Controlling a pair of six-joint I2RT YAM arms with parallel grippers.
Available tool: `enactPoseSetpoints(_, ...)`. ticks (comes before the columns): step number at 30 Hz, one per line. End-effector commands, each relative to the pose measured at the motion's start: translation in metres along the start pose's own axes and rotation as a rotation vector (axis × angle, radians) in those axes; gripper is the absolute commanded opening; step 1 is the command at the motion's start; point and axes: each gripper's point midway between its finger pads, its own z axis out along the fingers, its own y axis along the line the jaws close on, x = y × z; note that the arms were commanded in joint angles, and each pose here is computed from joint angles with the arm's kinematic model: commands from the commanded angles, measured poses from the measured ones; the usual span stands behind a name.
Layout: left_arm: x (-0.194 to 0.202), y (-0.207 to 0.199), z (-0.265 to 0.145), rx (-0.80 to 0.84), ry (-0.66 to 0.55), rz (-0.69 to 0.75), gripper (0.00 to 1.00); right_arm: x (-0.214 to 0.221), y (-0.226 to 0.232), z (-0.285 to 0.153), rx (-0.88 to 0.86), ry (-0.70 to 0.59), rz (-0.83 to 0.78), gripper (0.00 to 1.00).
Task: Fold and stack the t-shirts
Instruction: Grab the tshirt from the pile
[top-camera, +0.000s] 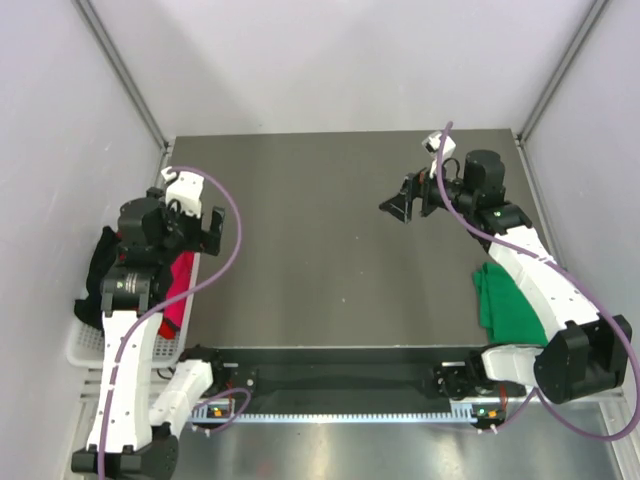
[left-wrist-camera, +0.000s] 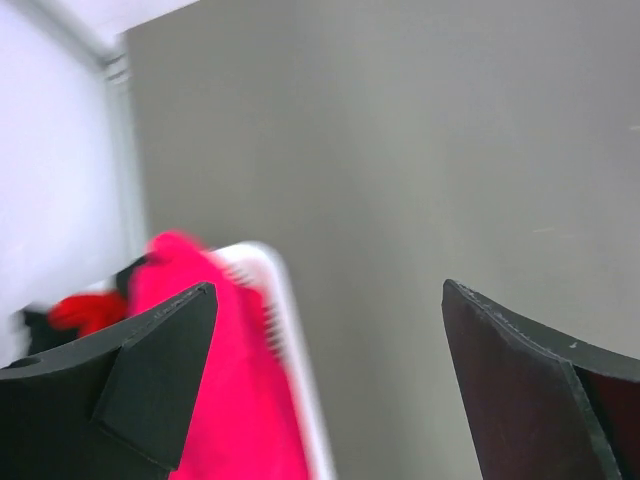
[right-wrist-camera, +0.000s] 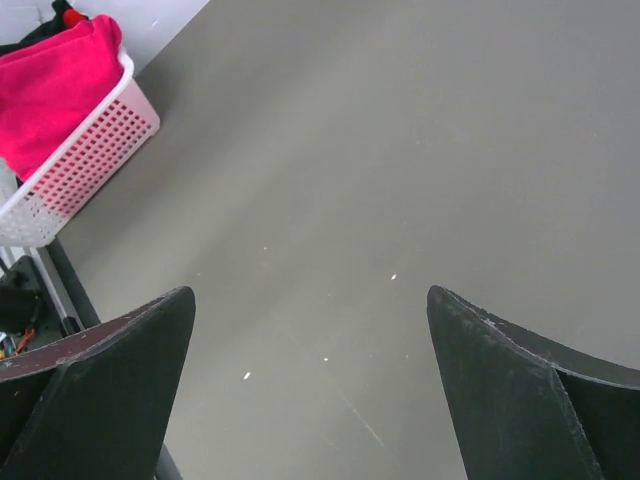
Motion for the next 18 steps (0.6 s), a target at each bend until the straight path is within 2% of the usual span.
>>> enactPoseSetpoints(1,0.024,0.044,0.010,-0.204,0.139,0.092,0.99,-0.013,0.008,-0.006,-0.032,-0.049,-0.068,1.00)
enactPoseSetpoints(2,0.039,0.054,0.020,-0.244,0.216,0.108,0.99,-0.009,0.013,-0.007,-0.061,-0.038,-0.087,1.00)
enactPoseSetpoints(4,0.053,0.061,0.031,-0.264,0.281,0.125,0.99,0.007,0.033,-0.011,-0.208,0.012,-0.171,1.00)
enactPoseSetpoints(5,0.060,0.063,0.040,-0.266,0.310,0.129,0.93,0.018,0.043,-0.012,-0.270,0.043,-0.231,1.00)
enactPoseSetpoints(7,0.070,0.065,0.053,-0.267,0.343,0.131,0.86,0.021,0.041,-0.009,-0.257,0.056,-0.241,1.00)
enactPoseSetpoints(10,0.072,0.078,0.068,-0.320,0.349,0.155,0.77,0.023,0.053,-0.013,-0.339,0.082,-0.264,1.00)
enactPoseSetpoints(13,0.080,0.095,0.088,-0.350,0.410,0.165,0.75,0.032,0.060,-0.009,-0.397,0.101,-0.210,1.00)
enactPoseSetpoints(18,0.080,0.110,0.102,-0.388,0.443,0.190,0.71,0.037,0.054,-0.006,-0.374,0.118,-0.207,1.00)
